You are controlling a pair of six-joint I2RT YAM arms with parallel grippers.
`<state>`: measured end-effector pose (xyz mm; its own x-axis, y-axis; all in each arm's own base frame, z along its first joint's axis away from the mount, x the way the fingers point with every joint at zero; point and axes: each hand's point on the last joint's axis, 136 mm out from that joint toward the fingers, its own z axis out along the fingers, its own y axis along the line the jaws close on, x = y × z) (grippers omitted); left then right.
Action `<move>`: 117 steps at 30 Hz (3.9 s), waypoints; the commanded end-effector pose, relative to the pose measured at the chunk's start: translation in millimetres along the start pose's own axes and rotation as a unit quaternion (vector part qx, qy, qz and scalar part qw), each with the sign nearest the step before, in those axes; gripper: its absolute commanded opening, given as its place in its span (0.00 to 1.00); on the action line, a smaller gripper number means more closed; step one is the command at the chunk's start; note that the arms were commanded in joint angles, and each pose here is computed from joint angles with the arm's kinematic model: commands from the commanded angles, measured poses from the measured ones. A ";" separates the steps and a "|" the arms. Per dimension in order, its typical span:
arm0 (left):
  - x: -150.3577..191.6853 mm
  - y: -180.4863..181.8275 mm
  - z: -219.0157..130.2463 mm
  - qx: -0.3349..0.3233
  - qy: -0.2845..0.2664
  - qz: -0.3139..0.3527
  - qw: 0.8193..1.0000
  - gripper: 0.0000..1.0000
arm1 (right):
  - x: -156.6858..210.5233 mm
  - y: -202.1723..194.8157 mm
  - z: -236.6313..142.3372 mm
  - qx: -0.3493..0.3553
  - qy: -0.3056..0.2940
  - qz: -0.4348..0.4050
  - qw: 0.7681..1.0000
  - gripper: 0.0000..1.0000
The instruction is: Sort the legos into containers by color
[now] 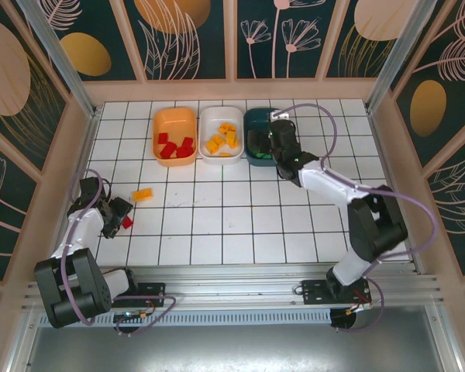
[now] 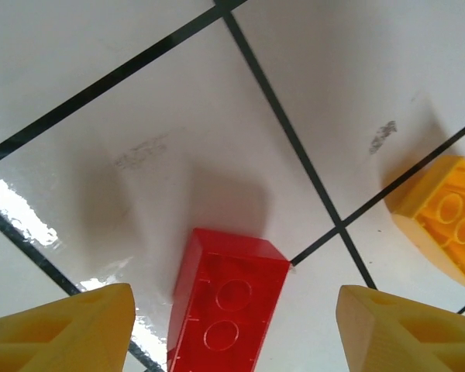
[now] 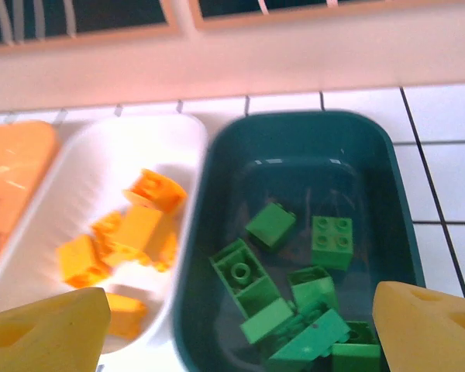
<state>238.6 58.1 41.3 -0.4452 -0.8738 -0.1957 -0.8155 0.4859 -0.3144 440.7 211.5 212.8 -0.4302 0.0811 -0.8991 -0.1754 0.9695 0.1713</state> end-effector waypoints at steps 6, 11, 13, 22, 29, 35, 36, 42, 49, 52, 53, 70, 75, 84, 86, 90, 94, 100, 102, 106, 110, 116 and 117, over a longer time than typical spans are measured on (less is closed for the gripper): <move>4.6 0.6 19.9 0.005 0.021 0.002 1.000 0.68 | -10.4 0.2 -37.6 -0.032 -0.043 0.047 0.997 0.88; 2.1 -1.6 27.1 0.007 0.022 0.017 1.000 0.68 | -0.9 -1.0 -42.1 -0.039 -0.037 0.052 0.997 0.88; 2.4 -0.2 31.2 0.003 0.025 0.018 1.000 0.67 | 3.1 -0.2 -42.7 -0.045 -0.034 0.055 0.997 0.88; -1.4 -5.8 34.5 0.013 0.021 0.020 0.999 0.47 | 13.3 7.1 -52.7 -0.064 -0.027 0.062 0.996 0.87; -2.7 -16.9 25.2 0.041 0.014 0.023 0.999 0.34 | 12.6 9.3 -58.1 -0.068 -0.029 0.063 0.995 0.86; -1.4 -32.4 10.9 0.073 0.014 0.033 0.997 0.30 | 17.0 16.0 -55.1 -0.077 -0.021 0.062 0.995 0.86; -1.1 -36.3 6.8 0.080 0.014 0.033 0.996 0.30 | 17.5 16.9 -54.3 -0.077 -0.019 0.061 0.995 0.86; -8.6 -97.3 -43.8 0.150 -0.028 0.071 0.986 0.31 | 23.8 20.2 -50.4 -0.080 -0.006 0.057 0.995 0.86; -12.3 -189.6 -53.9 0.232 -0.008 0.118 0.965 0.30 | 32.4 21.9 -52.0 -0.084 0.010 0.059 0.995 0.86; -17.9 -229.8 -55.2 0.261 -0.010 0.130 0.956 0.30 | 37.0 21.3 -51.8 -0.083 0.019 0.061 0.994 0.85; -20.2 -245.2 -54.9 0.268 -0.011 0.135 0.954 0.30 | 38.4 22.0 -51.7 -0.085 0.021 0.062 0.994 0.85; -16.7 -337.2 18.4 0.276 0.029 0.162 0.947 0.51 | 47.0 22.3 -62.4 -0.068 0.045 0.050 0.995 0.85; -18.0 -352.3 -26.0 0.318 0.003 0.191 0.929 0.69 | 42.6 27.0 -65.3 -0.070 0.043 0.044 0.996 0.86; -20.7 -212.4 -43.0 0.163 -0.103 0.170 0.967 0.99 | 41.2 51.9 -81.3 -0.086 0.030 0.023 0.996 0.87; -14.2 -172.7 -23.7 0.103 -0.105 0.181 0.972 0.99 | 42.9 55.8 -81.9 -0.092 0.034 0.020 0.995 0.88; -15.1 -136.8 -2.7 0.037 -0.119 0.199 0.972 0.99 | 42.5 64.7 -82.9 -0.107 0.038 0.012 0.993 0.90; -22.2 -125.4 11.3 -0.011 -0.129 0.209 0.969 0.98 | 43.7 67.9 -83.4 -0.110 0.042 0.007 0.993 0.91; -9.5 -122.5 40.8 -0.019 -0.089 0.220 0.971 0.96 | 50.5 65.8 -84.5 -0.106 0.049 0.011 0.993 0.91; -4.9 -119.0 46.0 -0.019 -0.079 0.219 0.972 0.94 | 50.7 66.3 -84.0 -0.105 0.050 0.011 0.993 0.91; 2.8 -113.2 46.0 -0.007 -0.073 0.223 0.972 0.91 | 51.3 67.0 -83.8 -0.103 0.050 0.011 0.993 0.91; 7.2 -110.1 53.3 -0.007 -0.063 0.232 0.971 0.88 | 54.1 68.9 -80.6 -0.105 0.052 0.014 0.993 0.91; 8.2 -115.7 59.3 0.000 -0.058 0.233 0.971 0.78 | 57.9 70.8 -81.4 -0.103 0.056 0.010 0.993 0.90; 7.6 -116.7 57.1 0.005 -0.062 0.232 0.971 0.76 | 57.7 70.0 -81.9 -0.101 0.056 0.010 0.993 0.90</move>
<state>345.2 -1.9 19.8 -0.7189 -0.5608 -0.4106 -0.5514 0.8198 -0.1543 327.7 264.4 198.0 -0.5441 0.0382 -0.8382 -0.3554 0.8944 0.2715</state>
